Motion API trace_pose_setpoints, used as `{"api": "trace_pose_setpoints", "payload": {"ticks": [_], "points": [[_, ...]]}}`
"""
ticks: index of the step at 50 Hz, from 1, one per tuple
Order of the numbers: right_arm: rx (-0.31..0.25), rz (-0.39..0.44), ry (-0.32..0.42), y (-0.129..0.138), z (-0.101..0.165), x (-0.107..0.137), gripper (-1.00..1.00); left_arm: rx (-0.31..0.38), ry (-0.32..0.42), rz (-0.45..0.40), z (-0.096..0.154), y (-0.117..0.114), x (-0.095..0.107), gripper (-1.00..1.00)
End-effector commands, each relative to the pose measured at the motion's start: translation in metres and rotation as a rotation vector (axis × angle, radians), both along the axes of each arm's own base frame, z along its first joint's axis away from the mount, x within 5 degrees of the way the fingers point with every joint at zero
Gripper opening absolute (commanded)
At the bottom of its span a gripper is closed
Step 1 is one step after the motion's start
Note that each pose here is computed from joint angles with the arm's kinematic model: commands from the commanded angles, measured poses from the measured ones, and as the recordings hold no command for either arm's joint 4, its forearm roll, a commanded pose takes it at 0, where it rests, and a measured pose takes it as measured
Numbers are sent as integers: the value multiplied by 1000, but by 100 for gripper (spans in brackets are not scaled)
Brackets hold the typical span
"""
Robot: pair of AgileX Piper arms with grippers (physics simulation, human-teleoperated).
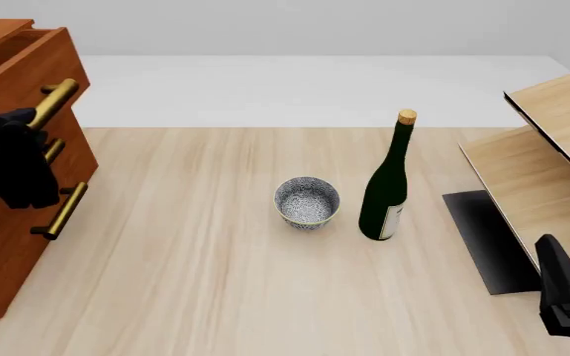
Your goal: Close the bottom drawer of the cabinet and open the top drawer.
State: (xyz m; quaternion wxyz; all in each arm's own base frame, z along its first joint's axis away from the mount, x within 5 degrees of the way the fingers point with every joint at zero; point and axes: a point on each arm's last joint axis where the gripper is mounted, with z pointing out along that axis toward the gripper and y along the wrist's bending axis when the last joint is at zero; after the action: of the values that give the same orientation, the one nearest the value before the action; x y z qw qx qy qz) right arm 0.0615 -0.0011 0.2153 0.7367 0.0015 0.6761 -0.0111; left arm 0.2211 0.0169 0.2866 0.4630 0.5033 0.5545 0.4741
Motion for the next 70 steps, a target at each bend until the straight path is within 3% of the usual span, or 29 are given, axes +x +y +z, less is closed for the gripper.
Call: {"api": "trace_pose_setpoints", "payload": {"ticks": [1,38,39,70], "points": [[0,1,0,0,0,0,100,-82,-67,22,16,0,-2,-100],[-2,1,0,0,0,1,100,-112,-33,-1,15,-7,-2,-100],[-1,1,1,0,0,1,100,-118,-32,0,15,-6,-1,100],[0,2,0,0,0,0,100,-139,-2,-13,8,-10,0,100]]}}
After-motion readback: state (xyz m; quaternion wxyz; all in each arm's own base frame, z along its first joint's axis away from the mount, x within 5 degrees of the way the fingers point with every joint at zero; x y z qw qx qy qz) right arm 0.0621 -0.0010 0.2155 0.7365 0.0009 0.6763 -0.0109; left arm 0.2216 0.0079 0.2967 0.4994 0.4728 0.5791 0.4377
